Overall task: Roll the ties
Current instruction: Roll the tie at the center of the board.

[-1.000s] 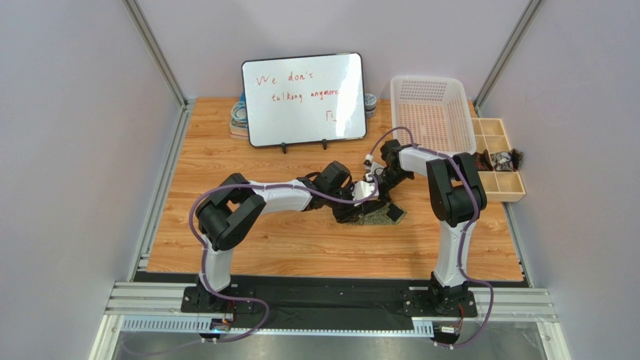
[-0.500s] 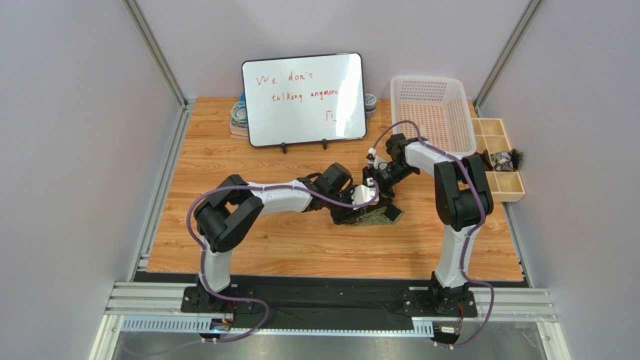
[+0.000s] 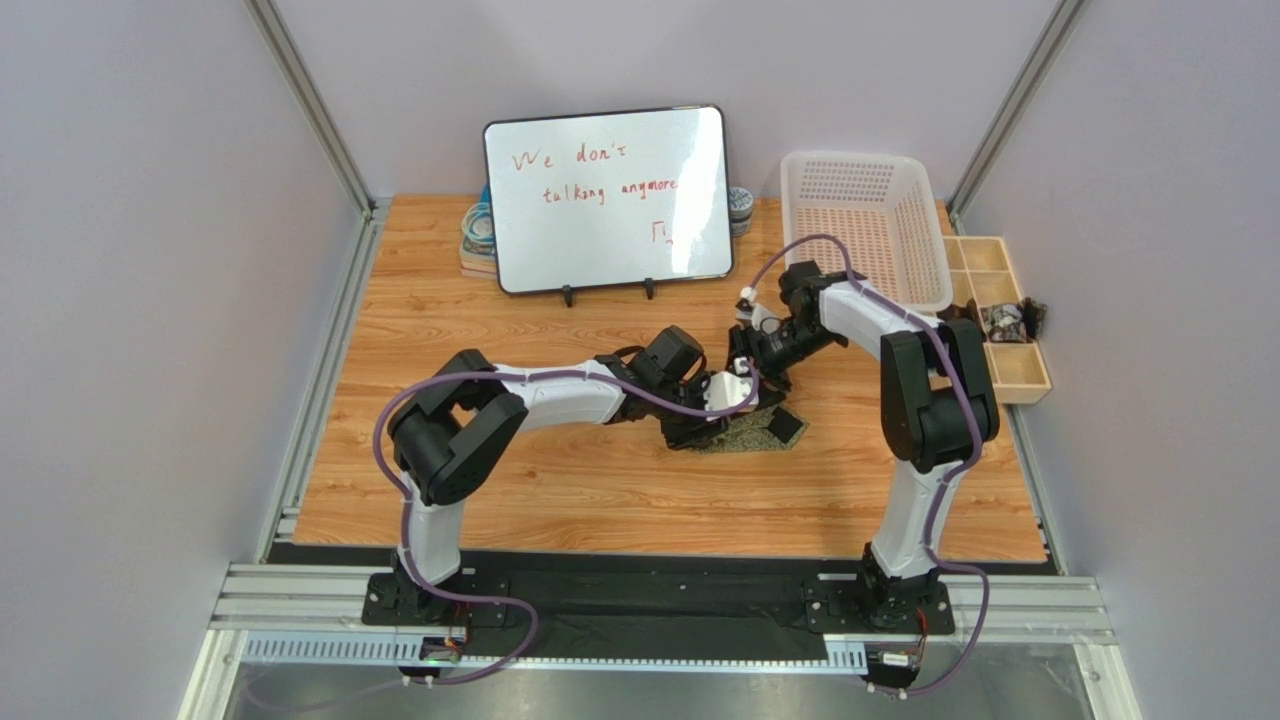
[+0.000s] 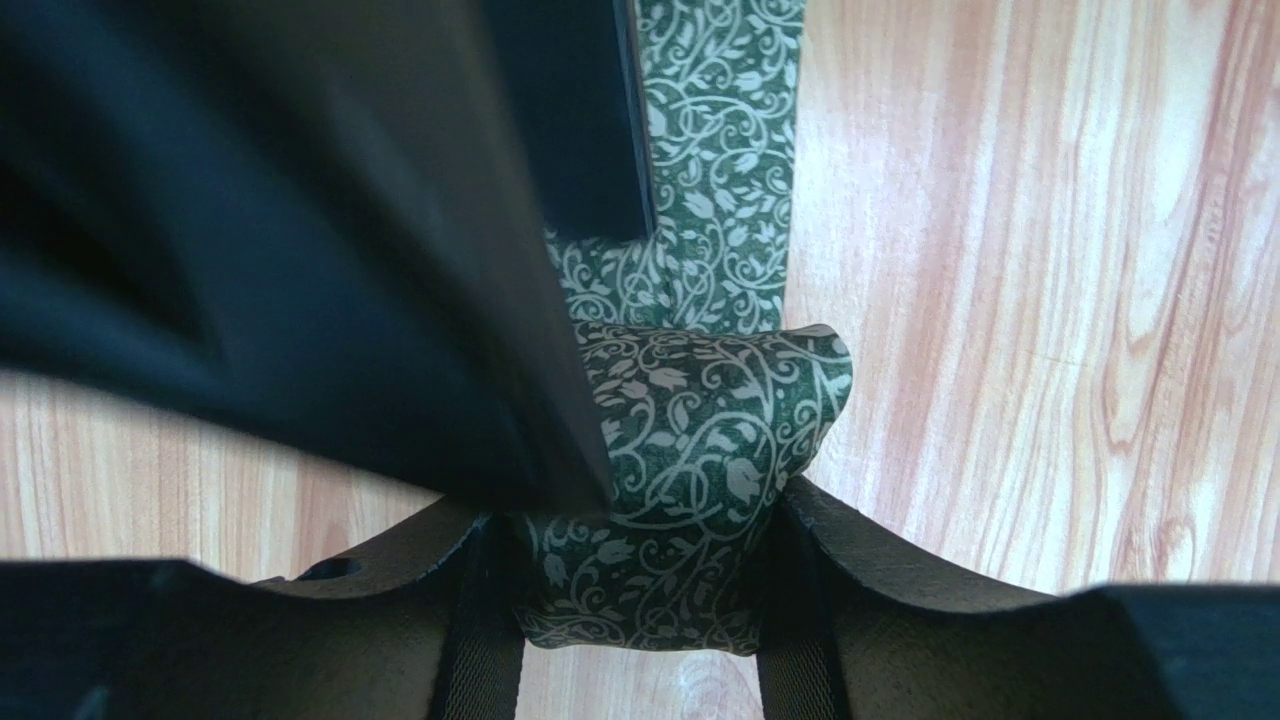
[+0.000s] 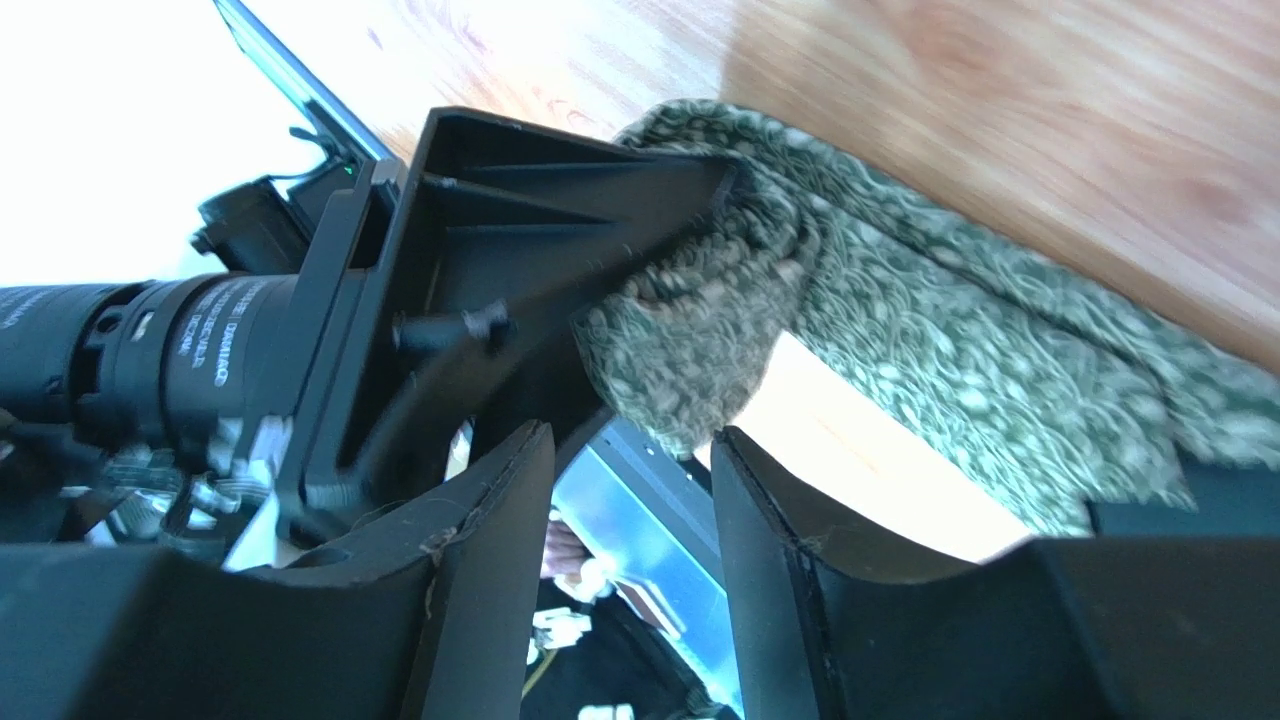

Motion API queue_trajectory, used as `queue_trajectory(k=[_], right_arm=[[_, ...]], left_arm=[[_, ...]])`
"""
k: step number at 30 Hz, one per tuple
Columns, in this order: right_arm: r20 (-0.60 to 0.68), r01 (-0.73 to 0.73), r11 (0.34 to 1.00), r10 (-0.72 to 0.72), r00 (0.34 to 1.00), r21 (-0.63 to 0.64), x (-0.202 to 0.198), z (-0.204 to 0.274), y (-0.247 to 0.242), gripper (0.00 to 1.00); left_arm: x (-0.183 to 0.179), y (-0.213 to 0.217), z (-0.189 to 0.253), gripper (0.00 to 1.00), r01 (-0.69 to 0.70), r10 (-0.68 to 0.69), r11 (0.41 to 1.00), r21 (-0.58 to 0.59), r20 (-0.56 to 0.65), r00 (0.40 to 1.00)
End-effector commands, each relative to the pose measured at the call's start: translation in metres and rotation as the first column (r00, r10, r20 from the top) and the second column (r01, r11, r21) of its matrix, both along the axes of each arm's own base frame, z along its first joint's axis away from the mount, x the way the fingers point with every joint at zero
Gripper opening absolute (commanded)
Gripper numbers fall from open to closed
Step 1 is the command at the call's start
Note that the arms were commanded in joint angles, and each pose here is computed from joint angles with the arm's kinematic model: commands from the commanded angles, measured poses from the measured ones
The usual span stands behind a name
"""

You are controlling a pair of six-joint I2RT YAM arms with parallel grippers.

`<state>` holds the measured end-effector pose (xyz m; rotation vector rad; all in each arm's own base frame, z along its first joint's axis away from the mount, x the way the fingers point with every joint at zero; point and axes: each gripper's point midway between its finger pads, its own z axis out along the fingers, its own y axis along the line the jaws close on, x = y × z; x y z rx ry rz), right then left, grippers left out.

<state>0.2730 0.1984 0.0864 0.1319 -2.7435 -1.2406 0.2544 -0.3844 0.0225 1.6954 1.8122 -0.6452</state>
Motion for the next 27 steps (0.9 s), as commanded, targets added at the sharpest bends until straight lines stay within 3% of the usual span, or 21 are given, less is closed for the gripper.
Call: queue_trajectory(k=[1, 5, 9, 12, 21, 27], right_arm=[[0.027, -0.066, 0.998, 0.066, 0.997, 0.007, -0.011, -0.008, 0.015, 0.47], [0.013, -0.083, 0.994, 0.084, 0.996, -0.074, -0.008, -0.035, 0.010, 0.39], [0.015, -0.092, 0.980, 0.096, 0.995, -0.177, -0.006, -0.052, -0.004, 0.12], [0.018, -0.096, 0.971, 0.102, 0.995, -0.219, -0.007, -0.058, -0.012, 0.00], [0.004, -0.075, 0.940, 0.081, 0.997, -0.333, -0.003, -0.086, -0.041, 0.00], [-0.012, -0.049, 0.925, 0.048, 0.999, -0.377, -0.002, -0.101, -0.054, 0.00]], left_arm=[[-0.027, 0.033, -0.040, 0.27, 0.015, 0.002, 0.986, 0.164, -0.104, 0.995], [-0.027, 0.033, -0.038, 0.31, 0.014, 0.003, 0.987, 0.161, -0.106, 0.994], [-0.026, 0.033, -0.036, 0.33, 0.009, 0.007, 0.988, 0.157, -0.099, 0.995], [-0.023, 0.030, -0.029, 0.36, 0.005, 0.008, 0.990, 0.141, -0.094, 0.996], [-0.016, 0.019, 0.010, 0.66, 0.021, -0.020, 1.000, 0.012, -0.068, 0.998], [-0.007, 0.010, 0.035, 0.73, -0.012, 0.007, 0.996, -0.089, -0.059, 0.998]])
